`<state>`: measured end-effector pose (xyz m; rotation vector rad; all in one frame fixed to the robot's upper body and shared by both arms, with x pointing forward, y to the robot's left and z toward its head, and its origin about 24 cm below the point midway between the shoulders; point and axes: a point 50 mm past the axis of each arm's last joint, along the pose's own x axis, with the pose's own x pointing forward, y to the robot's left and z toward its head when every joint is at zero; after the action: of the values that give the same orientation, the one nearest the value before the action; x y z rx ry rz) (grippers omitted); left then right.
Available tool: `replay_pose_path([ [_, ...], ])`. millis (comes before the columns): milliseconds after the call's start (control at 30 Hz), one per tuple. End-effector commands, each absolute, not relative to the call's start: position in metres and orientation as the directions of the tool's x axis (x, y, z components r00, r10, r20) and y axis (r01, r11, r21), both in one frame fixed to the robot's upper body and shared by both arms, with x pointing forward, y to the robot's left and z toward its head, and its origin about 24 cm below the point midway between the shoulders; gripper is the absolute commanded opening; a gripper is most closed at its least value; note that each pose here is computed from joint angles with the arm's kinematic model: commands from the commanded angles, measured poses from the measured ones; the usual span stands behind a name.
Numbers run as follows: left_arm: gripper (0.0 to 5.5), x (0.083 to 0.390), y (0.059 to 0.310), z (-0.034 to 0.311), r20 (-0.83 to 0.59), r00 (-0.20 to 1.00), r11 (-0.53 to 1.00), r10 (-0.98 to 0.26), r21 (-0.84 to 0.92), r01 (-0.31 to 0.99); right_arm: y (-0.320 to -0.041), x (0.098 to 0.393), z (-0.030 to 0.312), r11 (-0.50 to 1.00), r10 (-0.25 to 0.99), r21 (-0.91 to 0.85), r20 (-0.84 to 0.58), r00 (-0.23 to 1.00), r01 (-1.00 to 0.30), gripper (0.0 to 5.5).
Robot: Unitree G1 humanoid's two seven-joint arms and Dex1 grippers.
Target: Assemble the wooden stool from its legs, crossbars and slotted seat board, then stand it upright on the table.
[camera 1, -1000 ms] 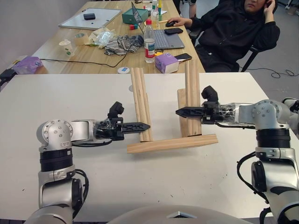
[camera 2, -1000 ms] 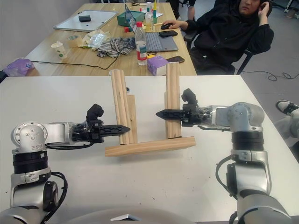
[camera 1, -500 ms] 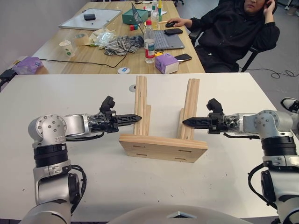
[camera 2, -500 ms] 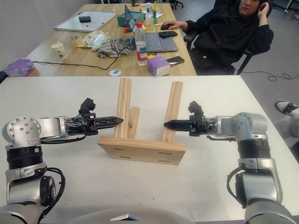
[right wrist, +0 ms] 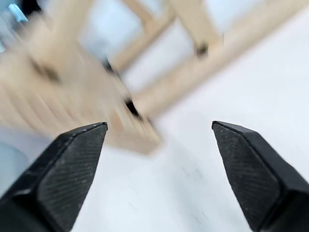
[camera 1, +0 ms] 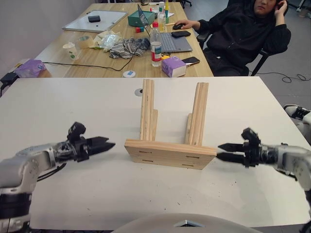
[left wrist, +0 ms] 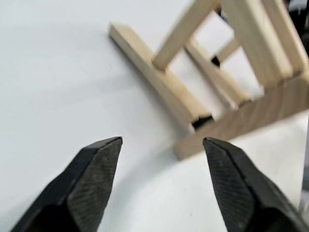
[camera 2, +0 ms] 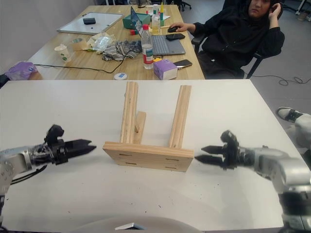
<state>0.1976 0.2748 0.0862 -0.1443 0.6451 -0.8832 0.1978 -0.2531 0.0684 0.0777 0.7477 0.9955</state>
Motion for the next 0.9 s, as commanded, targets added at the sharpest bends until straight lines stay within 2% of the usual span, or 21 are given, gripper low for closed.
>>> replay_pose_path([
  [33,3.49,0.189,0.269,0.08,-0.523,0.343,0.491,-0.78,-0.171,0.854,-0.246,0.188,0.065,0.479,0.796,0.273,-0.536,0.281,-0.834,4.77],
  [200,3.49,0.193,0.254,0.07,-0.482,0.294,0.389,-0.825,-0.108,0.915,-0.234,0.194,0.069,0.417,0.837,0.29,-0.491,0.24,-0.862,4.81],
  [400,3.49,0.211,0.245,0.066,-0.453,0.314,0.369,-0.834,-0.036,0.929,-0.212,0.205,0.075,0.37,0.876,0.296,-0.427,0.225,-0.88,4.81],
  [567,3.49,0.225,0.222,0.06,-0.395,0.276,0.325,-0.876,-0.061,0.944,-0.205,0.208,0.073,0.35,0.882,0.31,-0.428,0.199,-0.884,4.05],
  [667,3.49,0.226,0.217,0.058,-0.372,0.269,0.321,-0.889,-0.086,0.943,-0.207,0.209,0.073,0.355,0.877,0.318,-0.438,0.196,-0.879,3.51],
  [900,2.53,0.227,0.218,0.057,-0.375,0.258,0.319,-0.891,-0.112,0.941,-0.209,0.21,0.072,0.363,0.873,0.327,-0.446,0.197,-0.872,2.43],
])
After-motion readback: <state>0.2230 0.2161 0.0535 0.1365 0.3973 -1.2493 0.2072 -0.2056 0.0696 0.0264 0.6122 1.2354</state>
